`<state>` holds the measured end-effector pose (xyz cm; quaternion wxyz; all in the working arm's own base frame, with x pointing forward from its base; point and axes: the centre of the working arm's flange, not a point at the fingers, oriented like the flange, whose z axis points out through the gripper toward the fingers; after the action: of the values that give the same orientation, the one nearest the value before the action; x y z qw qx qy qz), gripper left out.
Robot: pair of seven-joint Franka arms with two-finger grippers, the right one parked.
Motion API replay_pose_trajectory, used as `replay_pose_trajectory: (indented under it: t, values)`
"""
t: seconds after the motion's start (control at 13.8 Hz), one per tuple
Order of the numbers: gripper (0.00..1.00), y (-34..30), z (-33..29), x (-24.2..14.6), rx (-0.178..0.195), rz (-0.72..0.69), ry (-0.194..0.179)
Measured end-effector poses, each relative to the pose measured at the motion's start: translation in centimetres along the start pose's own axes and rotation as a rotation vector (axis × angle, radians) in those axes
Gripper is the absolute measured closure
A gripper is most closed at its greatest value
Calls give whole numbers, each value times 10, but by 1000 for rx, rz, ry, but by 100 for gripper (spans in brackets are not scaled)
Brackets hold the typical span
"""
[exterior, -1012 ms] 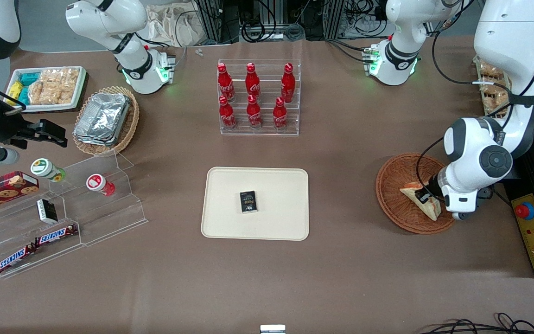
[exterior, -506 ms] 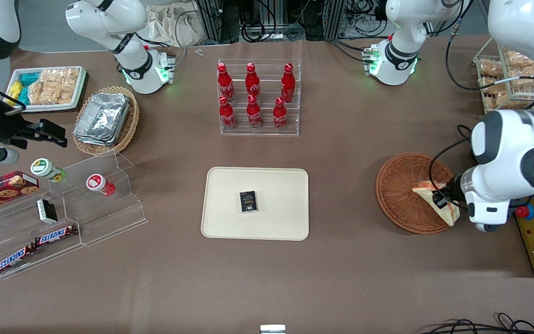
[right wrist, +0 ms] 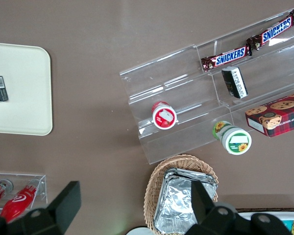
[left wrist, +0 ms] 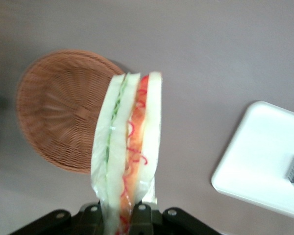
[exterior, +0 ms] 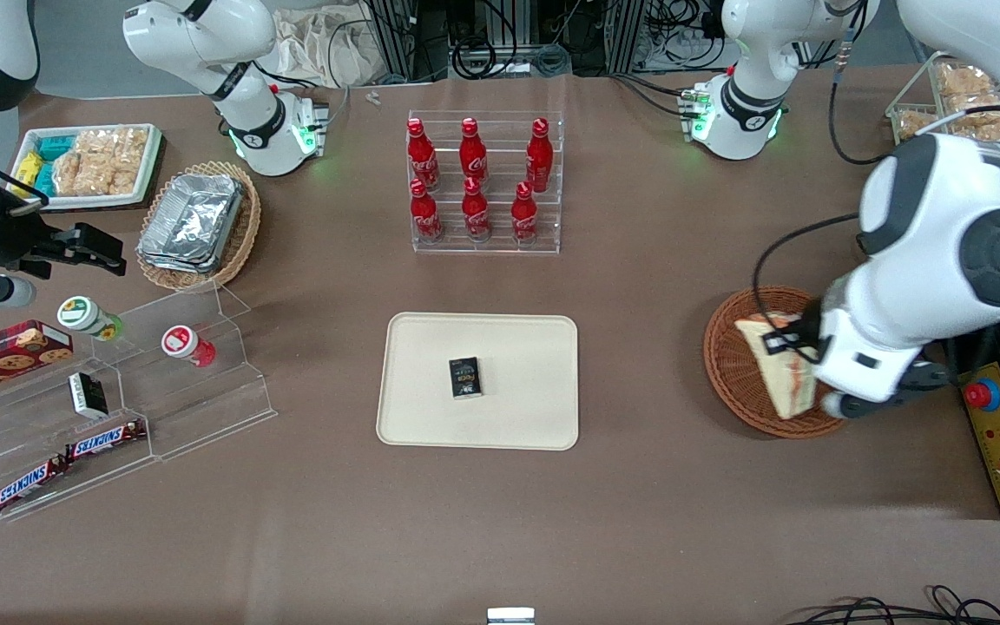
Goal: Place sandwich from basket to tray
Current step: 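Lift the sandwich out of the basket with the left gripper, then carry the sandwich over the white tray and lower it beside the black packet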
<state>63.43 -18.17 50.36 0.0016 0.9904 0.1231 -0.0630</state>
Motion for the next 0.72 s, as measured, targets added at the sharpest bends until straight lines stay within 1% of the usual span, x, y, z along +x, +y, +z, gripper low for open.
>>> replay_pose_trajectory:
  t: [0.22,0.36,0.51,0.58,0.65,0.72]
  values:
    - [81,75,37,-31,-18,131,-61]
    - [81,126,78,-45,-42,204,-72]
    - [81,175,131,-57,-78,259,-79]
    - [81,192,160,-62,-87,273,-93]
    - [81,203,186,-64,-84,283,-105]
    - [81,208,211,-62,-70,293,-104]
